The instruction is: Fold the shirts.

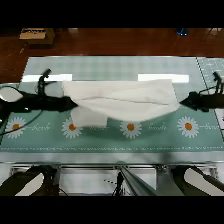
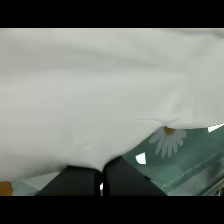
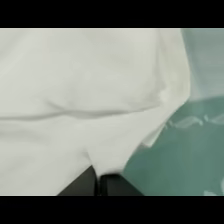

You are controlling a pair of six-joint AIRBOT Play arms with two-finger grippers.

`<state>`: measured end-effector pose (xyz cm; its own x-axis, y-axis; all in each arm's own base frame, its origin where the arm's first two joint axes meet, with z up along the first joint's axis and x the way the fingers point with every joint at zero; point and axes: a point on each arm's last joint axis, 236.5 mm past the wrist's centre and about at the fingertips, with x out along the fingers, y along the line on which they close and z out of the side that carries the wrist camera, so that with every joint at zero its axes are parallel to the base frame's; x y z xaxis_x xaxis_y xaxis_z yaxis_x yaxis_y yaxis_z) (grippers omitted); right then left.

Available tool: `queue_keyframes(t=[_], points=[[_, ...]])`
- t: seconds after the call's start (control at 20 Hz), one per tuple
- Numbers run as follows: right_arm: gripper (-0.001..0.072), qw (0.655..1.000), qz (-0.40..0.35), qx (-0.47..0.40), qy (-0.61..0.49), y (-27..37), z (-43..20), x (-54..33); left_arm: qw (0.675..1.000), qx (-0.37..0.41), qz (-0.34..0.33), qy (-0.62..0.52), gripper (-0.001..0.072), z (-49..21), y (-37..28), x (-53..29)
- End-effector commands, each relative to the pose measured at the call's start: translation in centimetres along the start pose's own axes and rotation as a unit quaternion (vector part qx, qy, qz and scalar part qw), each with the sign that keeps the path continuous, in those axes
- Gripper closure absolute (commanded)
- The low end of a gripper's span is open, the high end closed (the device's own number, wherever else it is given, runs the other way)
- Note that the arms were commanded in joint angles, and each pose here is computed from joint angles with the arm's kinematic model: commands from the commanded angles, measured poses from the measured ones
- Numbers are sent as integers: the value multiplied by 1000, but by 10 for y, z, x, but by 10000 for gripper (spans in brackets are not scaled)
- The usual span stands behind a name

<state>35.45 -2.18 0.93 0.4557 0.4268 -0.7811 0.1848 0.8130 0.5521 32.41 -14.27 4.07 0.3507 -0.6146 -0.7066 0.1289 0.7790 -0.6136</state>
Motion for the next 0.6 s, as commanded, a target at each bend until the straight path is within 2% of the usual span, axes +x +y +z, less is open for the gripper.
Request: queue_keyframes(t=[0.0,0.25,0.55], points=[[678,994,50,-21,-92,50,56,-30,997,15,11,-79,682,57,-2,-45],[678,991,32,-43,-122,67,80,29,999,-37,12,-33,682,62,41,4],[678,985,-5,8,-170,35,112,68,998,-49,12,-21,682,115,70,40]])
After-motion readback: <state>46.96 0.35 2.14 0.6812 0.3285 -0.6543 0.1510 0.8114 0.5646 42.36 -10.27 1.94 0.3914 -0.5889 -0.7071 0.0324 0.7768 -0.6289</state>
